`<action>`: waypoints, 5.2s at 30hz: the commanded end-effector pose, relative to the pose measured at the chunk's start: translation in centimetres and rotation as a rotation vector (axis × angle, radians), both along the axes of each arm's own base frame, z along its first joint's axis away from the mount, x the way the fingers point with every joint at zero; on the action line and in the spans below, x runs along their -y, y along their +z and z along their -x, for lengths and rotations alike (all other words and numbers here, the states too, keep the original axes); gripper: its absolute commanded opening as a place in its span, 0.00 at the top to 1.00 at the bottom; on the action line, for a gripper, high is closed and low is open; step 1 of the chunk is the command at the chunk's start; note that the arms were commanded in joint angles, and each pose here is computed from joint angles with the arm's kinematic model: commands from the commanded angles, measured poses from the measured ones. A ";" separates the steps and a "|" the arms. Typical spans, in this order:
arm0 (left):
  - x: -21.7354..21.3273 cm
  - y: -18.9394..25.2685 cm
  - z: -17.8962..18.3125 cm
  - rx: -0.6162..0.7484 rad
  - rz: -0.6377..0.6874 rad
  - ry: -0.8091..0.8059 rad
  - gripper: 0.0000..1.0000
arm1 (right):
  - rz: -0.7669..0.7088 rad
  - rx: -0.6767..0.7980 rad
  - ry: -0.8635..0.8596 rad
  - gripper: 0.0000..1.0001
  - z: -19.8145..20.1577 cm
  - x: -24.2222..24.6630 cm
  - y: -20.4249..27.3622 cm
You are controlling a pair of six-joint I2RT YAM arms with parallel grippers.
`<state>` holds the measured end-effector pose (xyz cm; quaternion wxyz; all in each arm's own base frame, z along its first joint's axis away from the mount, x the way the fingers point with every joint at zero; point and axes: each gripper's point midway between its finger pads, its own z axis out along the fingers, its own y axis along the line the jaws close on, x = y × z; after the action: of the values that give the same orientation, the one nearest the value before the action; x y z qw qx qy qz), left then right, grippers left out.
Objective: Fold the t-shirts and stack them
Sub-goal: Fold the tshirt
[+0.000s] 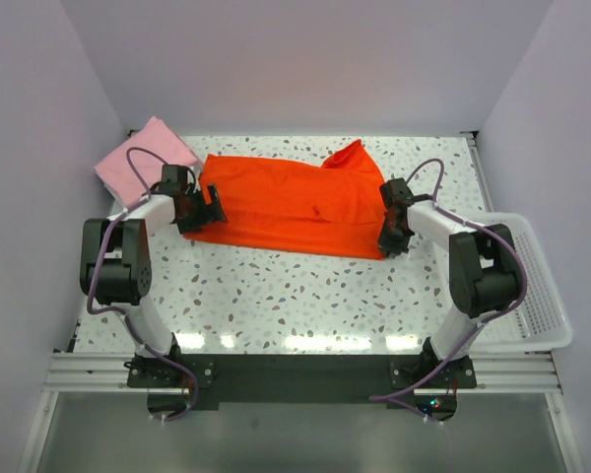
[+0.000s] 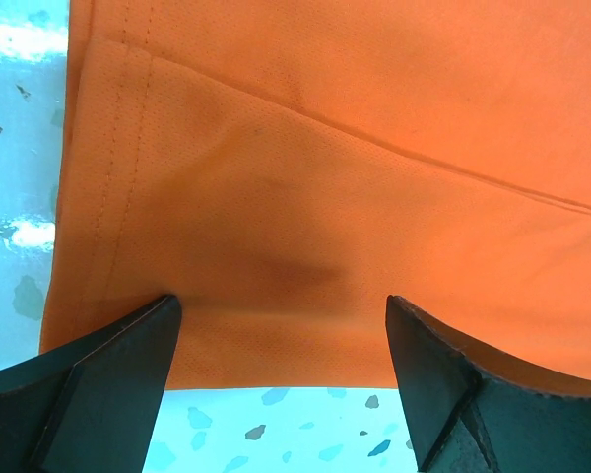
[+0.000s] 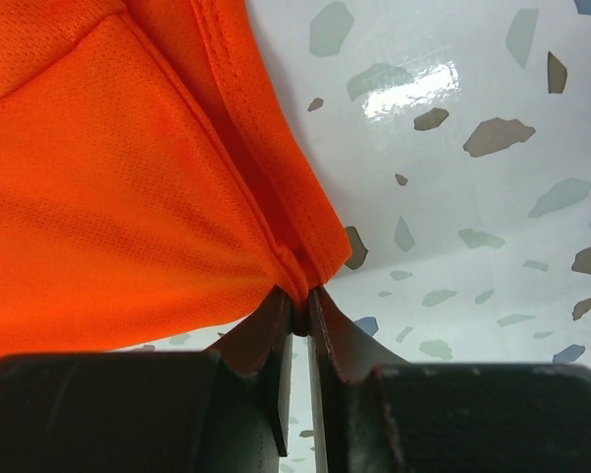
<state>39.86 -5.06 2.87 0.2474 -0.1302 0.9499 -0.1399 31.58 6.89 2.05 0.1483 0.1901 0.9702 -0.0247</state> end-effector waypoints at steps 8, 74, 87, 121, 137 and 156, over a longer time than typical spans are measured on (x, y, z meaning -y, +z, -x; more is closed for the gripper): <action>-1.1 2.5 0.6 0.044 -0.025 -0.001 0.07 | 0.013 0.075 0.033 0.53 -2.0 0.1 3.7; 1.9 2.1 14.5 0.006 0.075 0.142 0.01 | -0.236 0.005 0.219 0.39 5.9 -7.9 4.3; 2.4 4.3 6.7 0.088 0.066 0.107 0.00 | -0.310 0.045 0.309 0.39 -1.2 -12.3 4.3; 4.1 1.0 18.3 -0.059 0.194 0.137 0.01 | -0.212 -0.175 0.219 0.39 8.9 -7.3 -1.5; 3.1 8.5 8.8 0.127 0.130 0.150 0.00 | -0.184 0.078 0.253 0.38 -0.2 -8.0 8.8; -1.8 7.9 1.8 0.129 0.078 0.268 0.00 | -0.214 0.138 0.170 0.39 -16.9 -6.6 4.4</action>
<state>35.85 -3.95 9.10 0.2809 -0.2635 0.9098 -0.1544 46.88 12.95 5.36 0.1751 0.1334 0.9713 0.0897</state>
